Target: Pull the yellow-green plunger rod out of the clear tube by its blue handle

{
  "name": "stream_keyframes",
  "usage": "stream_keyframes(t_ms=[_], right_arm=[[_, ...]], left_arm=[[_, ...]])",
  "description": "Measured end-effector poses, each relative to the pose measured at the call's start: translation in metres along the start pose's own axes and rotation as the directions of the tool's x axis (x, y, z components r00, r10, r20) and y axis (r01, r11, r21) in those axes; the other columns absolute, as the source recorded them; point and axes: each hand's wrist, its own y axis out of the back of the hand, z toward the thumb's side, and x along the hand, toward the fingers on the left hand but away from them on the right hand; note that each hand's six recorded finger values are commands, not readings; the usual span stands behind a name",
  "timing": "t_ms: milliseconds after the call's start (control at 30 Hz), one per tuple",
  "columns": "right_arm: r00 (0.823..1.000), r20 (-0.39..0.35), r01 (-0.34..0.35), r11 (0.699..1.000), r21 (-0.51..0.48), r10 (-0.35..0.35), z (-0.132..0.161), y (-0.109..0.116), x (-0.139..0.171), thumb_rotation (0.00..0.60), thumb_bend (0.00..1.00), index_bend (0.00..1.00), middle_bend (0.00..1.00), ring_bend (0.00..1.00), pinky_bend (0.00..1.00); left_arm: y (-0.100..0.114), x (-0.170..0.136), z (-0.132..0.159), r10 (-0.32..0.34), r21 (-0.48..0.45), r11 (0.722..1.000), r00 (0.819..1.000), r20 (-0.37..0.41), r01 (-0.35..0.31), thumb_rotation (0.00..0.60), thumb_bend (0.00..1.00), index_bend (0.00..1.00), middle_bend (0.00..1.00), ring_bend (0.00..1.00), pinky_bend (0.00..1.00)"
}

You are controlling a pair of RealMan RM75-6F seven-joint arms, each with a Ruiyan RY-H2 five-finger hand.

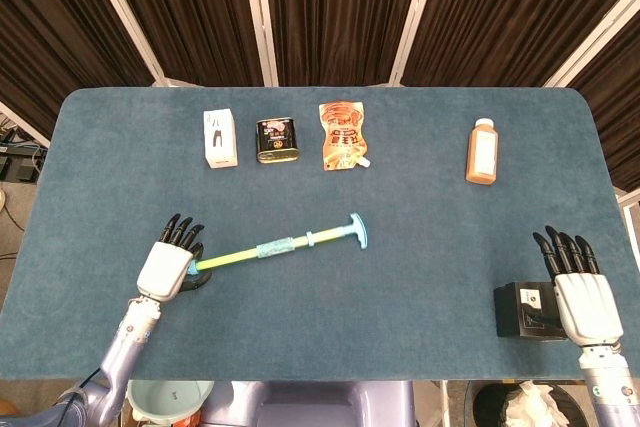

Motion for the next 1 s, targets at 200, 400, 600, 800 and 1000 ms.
stream_keyframes(t_ms=[200,400,600,800,1000], right_arm=[[1.000,-0.021,-0.010,1.000,0.003,0.010,0.007,-0.005,0.001,0.600,0.00,0.00,0.00,0.00,0.00],[0.996,-0.088,-0.013,0.999,-0.029,0.010,0.029,-0.016,0.004,0.600,0.04,0.07,0.00,0.00,0.00],[0.980,-0.197,0.027,0.999,-0.046,-0.035,0.072,-0.028,0.004,0.600,0.07,0.12,0.00,0.00,0.00],[0.958,-0.282,0.059,0.998,0.013,-0.053,0.118,-0.034,-0.005,0.600,0.07,0.12,0.00,0.00,0.00],[0.940,-0.337,0.078,0.996,0.051,-0.056,0.164,-0.032,-0.014,0.600,0.07,0.12,0.00,0.00,0.00]], left_arm=[[-0.002,0.001,0.000,-0.001,0.009,1.000,1.000,0.002,0.001,0.600,0.33,0.59,0.27,0.16,0.08],[-0.002,0.001,0.003,-0.001,-0.004,1.000,1.000,0.016,0.001,0.600,0.36,0.61,0.29,0.18,0.08],[0.005,-0.004,0.010,0.025,-0.003,1.000,0.998,0.061,-0.024,0.600,0.35,0.62,0.30,0.18,0.08],[0.010,-0.009,0.012,0.044,-0.013,0.999,0.995,0.085,-0.043,0.600,0.40,0.67,0.36,0.23,0.08],[0.021,-0.014,0.019,0.101,-0.034,0.995,0.988,0.119,-0.098,0.600,0.43,0.70,0.42,0.27,0.08]])
